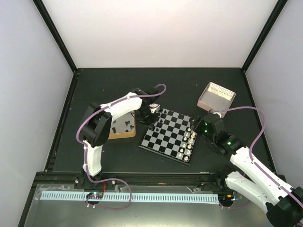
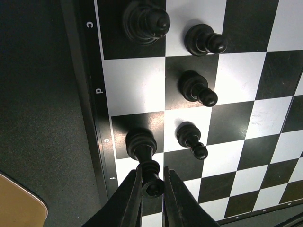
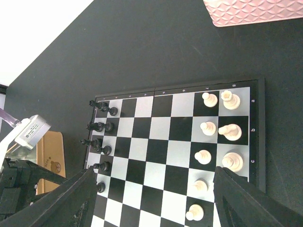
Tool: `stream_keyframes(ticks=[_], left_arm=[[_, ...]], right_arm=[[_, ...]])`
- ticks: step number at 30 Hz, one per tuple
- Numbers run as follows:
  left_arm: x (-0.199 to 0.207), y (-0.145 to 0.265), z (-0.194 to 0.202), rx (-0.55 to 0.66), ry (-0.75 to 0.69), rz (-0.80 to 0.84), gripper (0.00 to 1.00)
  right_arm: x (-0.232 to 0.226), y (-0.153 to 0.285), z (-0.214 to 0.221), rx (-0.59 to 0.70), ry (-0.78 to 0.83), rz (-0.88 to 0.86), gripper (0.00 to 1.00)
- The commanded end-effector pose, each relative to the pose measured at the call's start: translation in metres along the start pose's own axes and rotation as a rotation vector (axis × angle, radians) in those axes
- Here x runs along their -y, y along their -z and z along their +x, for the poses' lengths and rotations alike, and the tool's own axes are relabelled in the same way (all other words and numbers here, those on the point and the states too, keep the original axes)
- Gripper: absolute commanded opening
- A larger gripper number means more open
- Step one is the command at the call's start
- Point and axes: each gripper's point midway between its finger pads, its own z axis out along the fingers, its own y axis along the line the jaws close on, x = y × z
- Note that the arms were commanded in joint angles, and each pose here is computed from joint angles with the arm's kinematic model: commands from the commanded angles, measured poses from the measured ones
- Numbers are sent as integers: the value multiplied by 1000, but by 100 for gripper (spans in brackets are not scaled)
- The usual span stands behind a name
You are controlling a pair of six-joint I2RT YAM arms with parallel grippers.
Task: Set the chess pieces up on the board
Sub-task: Place the chess piece on the chessboard.
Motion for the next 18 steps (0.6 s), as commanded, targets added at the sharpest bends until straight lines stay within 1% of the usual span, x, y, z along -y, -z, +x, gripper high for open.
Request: stream_keyframes(ticks=[1,5,8,10,13,18], left_arm=[[1,-5,-15,34,-4,-19,12],[0,-6,-14,31,-2,-23,12],[0,-6,-14,32,-3,-23,14],[0,-4,-14,35,-4,-22,19],[2,2,-14,47,-7,-21,30],[6,31,-17,121,-15,-19,44]], right_arm=[[8,-2,-1,13,0,27,68],[7,-2,0,10,0,26,68],[7,-3,1,7,1,25,68],[7,-3,1,5,0,25,69],[6,-3,1,4,0,22,69],[4,-2,0,3,-1,14,69]])
